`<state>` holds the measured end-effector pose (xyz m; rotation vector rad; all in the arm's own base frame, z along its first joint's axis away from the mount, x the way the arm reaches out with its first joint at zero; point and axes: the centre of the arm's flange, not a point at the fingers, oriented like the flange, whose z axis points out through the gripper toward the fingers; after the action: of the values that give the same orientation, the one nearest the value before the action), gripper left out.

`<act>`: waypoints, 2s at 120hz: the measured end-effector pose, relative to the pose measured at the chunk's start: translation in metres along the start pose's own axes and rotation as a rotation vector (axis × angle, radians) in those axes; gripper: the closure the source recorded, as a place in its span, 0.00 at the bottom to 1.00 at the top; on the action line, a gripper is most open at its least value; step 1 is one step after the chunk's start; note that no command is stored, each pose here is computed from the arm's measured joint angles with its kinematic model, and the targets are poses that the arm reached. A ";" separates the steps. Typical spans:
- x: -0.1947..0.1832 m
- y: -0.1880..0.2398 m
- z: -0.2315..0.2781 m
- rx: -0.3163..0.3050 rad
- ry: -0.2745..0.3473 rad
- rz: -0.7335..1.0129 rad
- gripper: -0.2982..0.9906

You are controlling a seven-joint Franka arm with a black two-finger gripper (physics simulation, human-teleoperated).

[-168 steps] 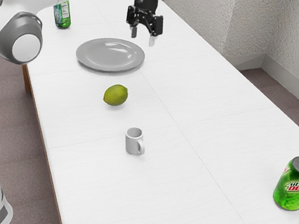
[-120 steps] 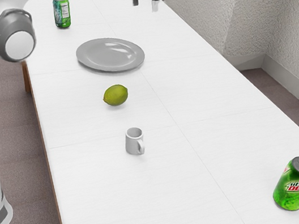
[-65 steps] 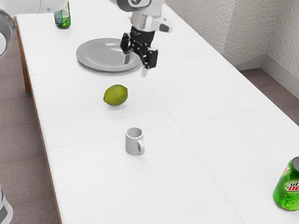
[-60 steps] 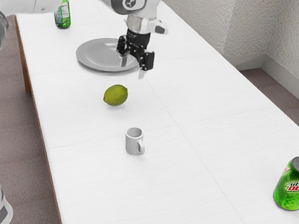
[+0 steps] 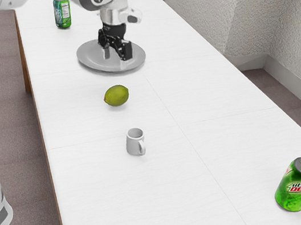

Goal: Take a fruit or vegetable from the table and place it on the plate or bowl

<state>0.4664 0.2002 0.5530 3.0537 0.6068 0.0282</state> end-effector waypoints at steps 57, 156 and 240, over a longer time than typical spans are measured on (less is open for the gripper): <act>-0.041 -0.007 0.046 0.007 -0.021 0.097 0.23; -0.018 0.039 0.098 0.081 -0.072 0.164 0.24; -0.009 0.041 0.121 0.102 -0.095 0.144 0.48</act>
<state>0.4764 0.1557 0.4335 3.1681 0.3942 -0.1480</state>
